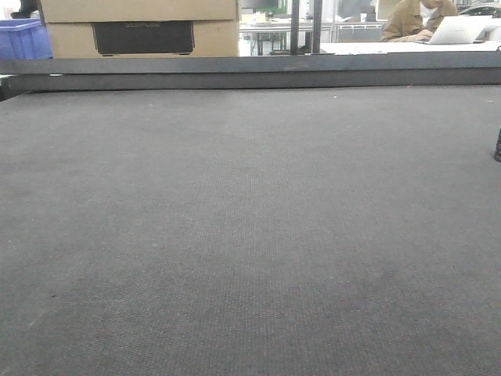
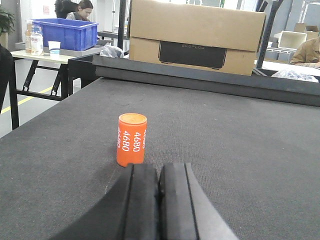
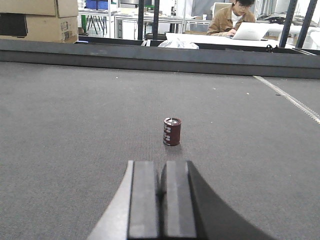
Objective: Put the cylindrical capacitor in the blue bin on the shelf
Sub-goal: 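Lower the left gripper toward the orange cylinder and the right toward the capacitor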
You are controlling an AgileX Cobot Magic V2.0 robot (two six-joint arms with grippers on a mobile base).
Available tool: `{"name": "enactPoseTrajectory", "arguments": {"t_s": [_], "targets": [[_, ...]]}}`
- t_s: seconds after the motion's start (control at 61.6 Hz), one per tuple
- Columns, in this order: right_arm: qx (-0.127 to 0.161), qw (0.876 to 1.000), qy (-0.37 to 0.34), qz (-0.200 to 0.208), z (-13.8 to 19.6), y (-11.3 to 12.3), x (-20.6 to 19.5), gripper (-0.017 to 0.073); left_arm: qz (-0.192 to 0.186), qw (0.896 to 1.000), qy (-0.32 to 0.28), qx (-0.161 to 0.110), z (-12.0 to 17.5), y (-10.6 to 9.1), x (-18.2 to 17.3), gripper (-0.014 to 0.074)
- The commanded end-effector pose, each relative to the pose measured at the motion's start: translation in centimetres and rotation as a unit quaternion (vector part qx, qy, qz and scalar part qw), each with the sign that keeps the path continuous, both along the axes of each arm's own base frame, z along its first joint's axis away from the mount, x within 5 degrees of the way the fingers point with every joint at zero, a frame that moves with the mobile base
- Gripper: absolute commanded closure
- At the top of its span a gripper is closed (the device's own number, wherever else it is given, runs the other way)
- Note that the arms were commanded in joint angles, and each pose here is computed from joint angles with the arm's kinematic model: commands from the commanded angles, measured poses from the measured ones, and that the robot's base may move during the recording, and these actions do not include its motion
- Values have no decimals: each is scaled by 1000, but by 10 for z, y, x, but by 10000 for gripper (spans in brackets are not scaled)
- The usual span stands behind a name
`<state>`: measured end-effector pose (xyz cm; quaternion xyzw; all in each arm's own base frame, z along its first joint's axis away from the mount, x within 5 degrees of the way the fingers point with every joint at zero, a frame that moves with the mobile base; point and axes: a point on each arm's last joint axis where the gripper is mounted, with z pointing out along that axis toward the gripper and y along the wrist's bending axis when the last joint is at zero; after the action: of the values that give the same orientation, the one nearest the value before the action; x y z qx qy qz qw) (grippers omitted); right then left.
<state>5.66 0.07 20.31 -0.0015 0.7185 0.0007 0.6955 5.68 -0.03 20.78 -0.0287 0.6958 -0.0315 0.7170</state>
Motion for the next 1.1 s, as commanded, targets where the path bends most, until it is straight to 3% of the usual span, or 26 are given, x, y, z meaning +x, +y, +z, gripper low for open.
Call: {"name": "enactPoseTrajectory", "arguments": {"t_s": [0.0, 0.552, 1.039, 1.088], "targets": [[-5, 1000, -12, -4, 1, -1, 0, 721, -3, 1000, -11, 2, 2, 0, 0, 705], [-5, 1000, -14, -4, 2, -1, 0, 721, -2, 999, -36, 2, 7, 0, -1, 705], [-5, 994, -109, -15, 20, -3, -2, 721, 2, 996, -89, 1, 16, 1, -2, 705], [-5, 993, -119, -14, 33, -2, -5, 721, 1, 995, -99, 1, 26, 0, -4, 705]]}}
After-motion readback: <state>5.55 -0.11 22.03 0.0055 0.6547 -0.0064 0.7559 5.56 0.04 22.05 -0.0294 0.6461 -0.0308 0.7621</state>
